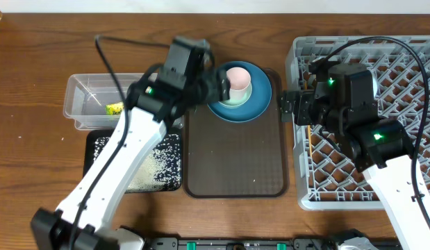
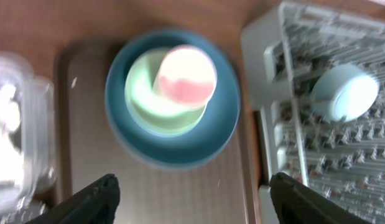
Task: Sort waste into correct bins and load items into the dishwasher rack
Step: 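Reach the left gripper to the pink cup and grasp its rim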
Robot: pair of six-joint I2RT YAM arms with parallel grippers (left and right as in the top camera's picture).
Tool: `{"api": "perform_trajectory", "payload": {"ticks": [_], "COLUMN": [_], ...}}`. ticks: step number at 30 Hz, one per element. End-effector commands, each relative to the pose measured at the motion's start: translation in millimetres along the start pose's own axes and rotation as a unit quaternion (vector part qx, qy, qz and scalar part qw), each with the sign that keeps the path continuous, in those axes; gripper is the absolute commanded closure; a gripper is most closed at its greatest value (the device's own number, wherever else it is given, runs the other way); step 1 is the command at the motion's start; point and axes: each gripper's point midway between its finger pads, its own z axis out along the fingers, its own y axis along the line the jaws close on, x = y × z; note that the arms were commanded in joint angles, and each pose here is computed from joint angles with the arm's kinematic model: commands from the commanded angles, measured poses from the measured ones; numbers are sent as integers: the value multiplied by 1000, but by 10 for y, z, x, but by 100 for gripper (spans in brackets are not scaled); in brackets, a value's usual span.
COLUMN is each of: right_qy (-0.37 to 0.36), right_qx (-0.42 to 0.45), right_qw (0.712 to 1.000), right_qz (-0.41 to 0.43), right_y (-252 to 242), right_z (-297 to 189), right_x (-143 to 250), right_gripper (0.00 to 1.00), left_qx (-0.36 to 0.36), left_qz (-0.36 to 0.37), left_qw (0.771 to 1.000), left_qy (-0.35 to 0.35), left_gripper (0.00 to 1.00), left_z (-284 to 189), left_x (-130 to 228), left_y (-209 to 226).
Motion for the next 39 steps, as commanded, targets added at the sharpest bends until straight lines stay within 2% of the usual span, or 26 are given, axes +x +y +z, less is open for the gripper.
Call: {"api": "perform_trajectory", "payload": {"ticks": [1, 6, 8, 9, 12, 22, 31, 32, 33, 35, 37, 39], "right_qy": [-8, -8, -8, -8, -8, -8, -8, -8, -8, -8, -8, -8], "right_qx": [16, 16, 16, 16, 16, 16, 16, 16, 16, 16, 16, 16], "right_qw": [1000, 1000, 1000, 1000, 1000, 1000, 1000, 1000, 1000, 1000, 1000, 1000], "right_qz": [8, 8, 8, 8, 8, 8, 8, 8, 8, 8, 8, 8], "right_y": [-60, -60, -61, -60, -60, -60, -60, -61, -60, -60, -60, -60], "right_z": [-21, -22, -21, -22, -21, -22, -22, -21, -21, -21, -22, -21], "right_x": [-36, -37, -36, -37, -36, -37, -37, -36, -36, -36, -37, -36], "right_gripper": [1, 1, 1, 1, 1, 1, 1, 1, 1, 1, 1, 1], "left_qx": [-15, -20, -24, -26, -29, -27, -86, -87, -87, -87, -87, -87], "left_qz": [12, 13, 12, 12, 11, 11, 5, 4, 5, 4, 4, 4], "left_qw": [1000, 1000, 1000, 999, 999, 999, 996, 996, 996, 996, 996, 996], "left_qy": [-7, 7, 15, 18, 23, 19, 24, 25, 27, 26, 26, 27], "left_gripper": [22, 28, 34, 40, 46, 46, 46, 50, 60, 72, 79, 81], "left_z": [195, 621, 797, 884, 1077, 1502, 1756, 1767, 1777, 1777, 1776, 1776], "left_x": [-114, -90, -65, -53, -29, -22, 80, 89, 97, 96, 94, 97], "left_y": [31, 72, 109, 132, 174, 252, 545, 553, 556, 558, 556, 558]}}
